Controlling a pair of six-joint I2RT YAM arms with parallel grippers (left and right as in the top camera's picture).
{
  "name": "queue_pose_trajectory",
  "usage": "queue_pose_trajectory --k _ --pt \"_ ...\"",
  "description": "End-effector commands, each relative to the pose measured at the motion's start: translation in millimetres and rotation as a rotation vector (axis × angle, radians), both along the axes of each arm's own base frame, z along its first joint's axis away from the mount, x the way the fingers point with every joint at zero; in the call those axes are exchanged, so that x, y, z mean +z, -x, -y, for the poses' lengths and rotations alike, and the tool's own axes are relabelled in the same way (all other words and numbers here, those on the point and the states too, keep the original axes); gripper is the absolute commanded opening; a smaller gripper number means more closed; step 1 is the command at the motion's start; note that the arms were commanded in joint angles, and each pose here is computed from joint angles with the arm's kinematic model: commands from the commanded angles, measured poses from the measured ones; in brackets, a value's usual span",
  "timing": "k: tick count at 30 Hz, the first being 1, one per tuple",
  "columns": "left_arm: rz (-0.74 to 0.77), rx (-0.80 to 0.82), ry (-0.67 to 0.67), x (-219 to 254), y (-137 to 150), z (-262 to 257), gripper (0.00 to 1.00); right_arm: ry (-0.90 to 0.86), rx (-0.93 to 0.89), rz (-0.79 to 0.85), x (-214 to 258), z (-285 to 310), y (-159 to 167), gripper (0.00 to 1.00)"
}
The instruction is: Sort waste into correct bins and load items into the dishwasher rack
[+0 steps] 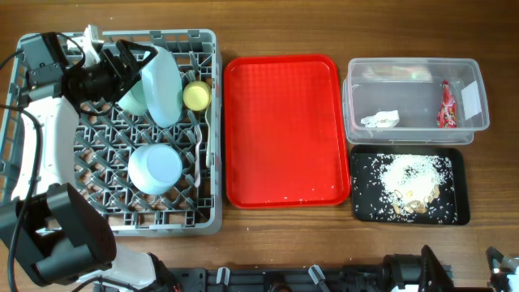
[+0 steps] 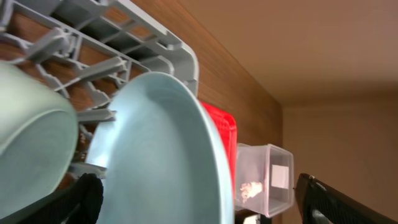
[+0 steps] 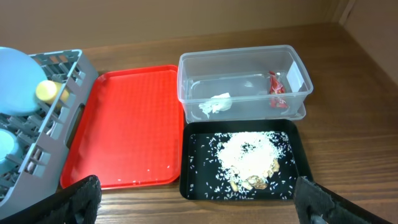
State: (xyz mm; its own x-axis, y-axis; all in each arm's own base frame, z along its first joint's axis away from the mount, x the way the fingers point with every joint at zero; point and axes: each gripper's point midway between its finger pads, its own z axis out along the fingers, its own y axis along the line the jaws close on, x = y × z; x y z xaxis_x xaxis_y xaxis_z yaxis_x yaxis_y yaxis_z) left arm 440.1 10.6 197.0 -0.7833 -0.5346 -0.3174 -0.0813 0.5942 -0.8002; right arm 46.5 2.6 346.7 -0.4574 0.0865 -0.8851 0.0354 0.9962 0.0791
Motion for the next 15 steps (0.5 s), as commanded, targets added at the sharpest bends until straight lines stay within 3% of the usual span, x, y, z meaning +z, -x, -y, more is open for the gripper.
queue_pose_trajectory --k 1,8,12,15 --pt "0.023 0.036 -0.06 7 1 -10 1.0 -0.009 0.008 0.01 0 -2 2 1.0" --pt "0.177 0.049 -0.12 67 13 -8 1.0 -0.009 0.008 0.01 0 -2 2 1.0" --pt "0.275 0.202 -0.296 114 31 -29 1.0 -0.009 0.008 0.01 0 -2 2 1.0" --pt "0.3 0.222 -0.3 130 43 -26 1.0 -0.009 0.008 0.01 0 -2 2 1.0"
